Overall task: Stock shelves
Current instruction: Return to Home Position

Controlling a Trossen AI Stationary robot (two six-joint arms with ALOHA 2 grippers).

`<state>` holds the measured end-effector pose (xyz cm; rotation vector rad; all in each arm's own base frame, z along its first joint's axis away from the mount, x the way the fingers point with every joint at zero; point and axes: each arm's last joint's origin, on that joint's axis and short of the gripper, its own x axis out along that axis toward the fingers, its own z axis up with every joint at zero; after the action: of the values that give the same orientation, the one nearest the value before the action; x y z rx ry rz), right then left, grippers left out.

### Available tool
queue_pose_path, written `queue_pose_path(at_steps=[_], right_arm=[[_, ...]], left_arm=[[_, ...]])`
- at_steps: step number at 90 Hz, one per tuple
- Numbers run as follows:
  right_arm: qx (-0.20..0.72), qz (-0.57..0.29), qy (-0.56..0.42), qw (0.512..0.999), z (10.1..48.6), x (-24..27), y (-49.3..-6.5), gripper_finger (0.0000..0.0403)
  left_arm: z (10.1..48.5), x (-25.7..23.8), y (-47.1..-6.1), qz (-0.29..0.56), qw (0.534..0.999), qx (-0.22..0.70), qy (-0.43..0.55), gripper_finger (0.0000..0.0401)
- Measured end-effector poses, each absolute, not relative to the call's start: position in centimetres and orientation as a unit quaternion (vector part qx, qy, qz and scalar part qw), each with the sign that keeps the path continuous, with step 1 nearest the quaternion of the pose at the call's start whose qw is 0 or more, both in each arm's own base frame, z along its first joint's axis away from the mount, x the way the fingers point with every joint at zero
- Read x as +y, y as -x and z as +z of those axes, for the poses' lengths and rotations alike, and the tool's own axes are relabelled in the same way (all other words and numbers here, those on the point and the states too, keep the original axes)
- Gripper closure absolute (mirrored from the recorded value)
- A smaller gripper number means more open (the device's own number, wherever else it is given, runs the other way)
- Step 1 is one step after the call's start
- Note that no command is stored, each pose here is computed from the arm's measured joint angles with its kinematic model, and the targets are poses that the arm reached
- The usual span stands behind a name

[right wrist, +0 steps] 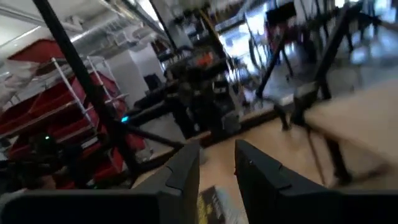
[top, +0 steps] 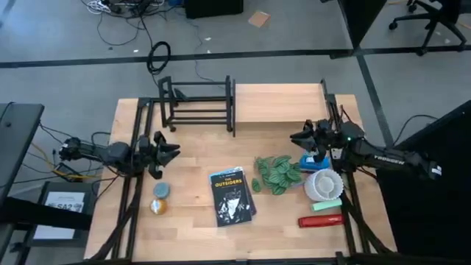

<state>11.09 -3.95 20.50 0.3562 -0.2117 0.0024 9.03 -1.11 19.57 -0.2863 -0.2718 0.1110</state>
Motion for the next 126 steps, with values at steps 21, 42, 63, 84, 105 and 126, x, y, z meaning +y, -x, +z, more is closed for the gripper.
queue_pose_path(at_steps=[21, 42, 63, 84, 105, 126], right_arm=[[-0.119, -0.040, -0.176, 0.976, 20.6, -4.2, -10.9, 0.0329], [-0.119, -0.039, -0.176, 0.976, 20.6, -4.1, -10.9, 0.0328], [-0.120, -0.030, -0.178, 0.976, 20.6, -3.9, -11.0, 0.0328], [-0.130, 0.031, -0.176, 0.975, 21.0, -2.4, -10.9, 0.0329], [-0.156, 0.090, -0.026, 0.983, 20.6, -1.0, -9.5, 0.0329], [-0.062, 0.060, -0.010, 0.996, 17.9, -1.1, -9.5, 0.0329]], left_arm=[[18.9, -0.9, -9.2, 0.101, 0.986, -0.100, 0.089, 0.0305], [18.9, -0.9, -9.2, 0.102, 0.986, -0.098, 0.088, 0.0305], [18.9, -0.9, -9.2, 0.102, 0.986, -0.097, 0.088, 0.0305], [18.9, -0.9, -9.2, 0.102, 0.986, -0.097, 0.088, 0.0305], [18.9, -0.9, -9.2, 0.102, 0.986, -0.097, 0.088, 0.0305], [18.8, -0.9, -9.2, 0.102, 0.986, -0.095, 0.088, 0.0305]])
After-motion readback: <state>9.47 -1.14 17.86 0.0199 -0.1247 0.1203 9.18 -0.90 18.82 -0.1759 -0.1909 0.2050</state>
